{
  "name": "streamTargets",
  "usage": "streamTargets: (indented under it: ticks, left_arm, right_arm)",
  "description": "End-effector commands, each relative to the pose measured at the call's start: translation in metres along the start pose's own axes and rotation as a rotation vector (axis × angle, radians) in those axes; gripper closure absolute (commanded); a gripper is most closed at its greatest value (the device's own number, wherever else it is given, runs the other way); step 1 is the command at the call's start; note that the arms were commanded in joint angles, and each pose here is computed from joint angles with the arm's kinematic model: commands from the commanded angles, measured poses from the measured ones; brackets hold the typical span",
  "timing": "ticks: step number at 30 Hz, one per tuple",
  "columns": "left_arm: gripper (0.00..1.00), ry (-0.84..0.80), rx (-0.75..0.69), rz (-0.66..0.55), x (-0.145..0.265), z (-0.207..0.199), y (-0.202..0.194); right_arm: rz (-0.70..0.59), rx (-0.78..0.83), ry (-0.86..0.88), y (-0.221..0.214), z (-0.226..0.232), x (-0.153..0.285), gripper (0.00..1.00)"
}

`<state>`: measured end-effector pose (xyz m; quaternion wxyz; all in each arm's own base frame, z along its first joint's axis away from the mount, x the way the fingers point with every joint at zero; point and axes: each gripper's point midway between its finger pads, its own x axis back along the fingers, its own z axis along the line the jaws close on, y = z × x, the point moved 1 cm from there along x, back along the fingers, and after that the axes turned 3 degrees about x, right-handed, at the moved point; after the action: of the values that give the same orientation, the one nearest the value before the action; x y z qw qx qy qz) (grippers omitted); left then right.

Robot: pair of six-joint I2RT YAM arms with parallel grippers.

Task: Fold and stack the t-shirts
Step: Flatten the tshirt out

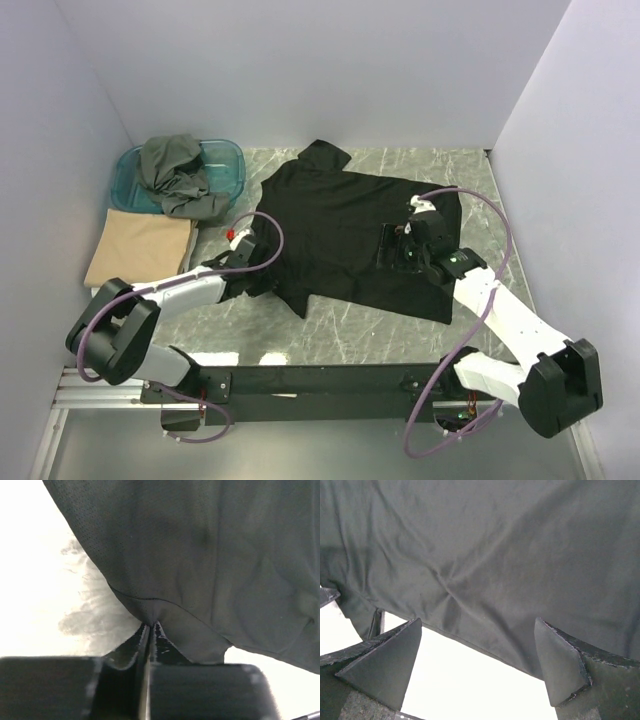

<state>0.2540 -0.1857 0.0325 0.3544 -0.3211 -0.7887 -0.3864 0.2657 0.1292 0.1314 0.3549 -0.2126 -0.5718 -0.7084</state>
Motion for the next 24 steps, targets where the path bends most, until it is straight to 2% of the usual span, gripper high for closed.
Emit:
streamTargets:
  ticks: [1,3,17,20,24]
  left_arm:
    - [0.99,0.010,-0.008,-0.057,0.004,-0.014,0.015]
    - [0.99,0.029,-0.032,-0.049,0.002,-0.014,0.015]
    - [0.99,0.036,-0.185,-0.132,0.009,-0.083,0.062]
    - [0.99,0.052,-0.234,-0.139,-0.003,-0.098,0.073]
    - [0.99,0.097,-0.321,-0.119,-0.038,-0.119,0.084]
  right_arm:
    - [-0.036,-0.007,-0.045,0.002,-0.010,0.005,0.00]
    - [-0.043,0.002,-0.050,0.002,-0.012,0.006,0.00]
    - [-0.056,0.022,-0.065,0.000,-0.016,0.002,0.00]
    - [-0.047,0.023,-0.059,-0.001,-0.016,-0.001,0.00]
    - [-0.019,0.018,-0.070,-0.007,-0.019,-0.006,0.00]
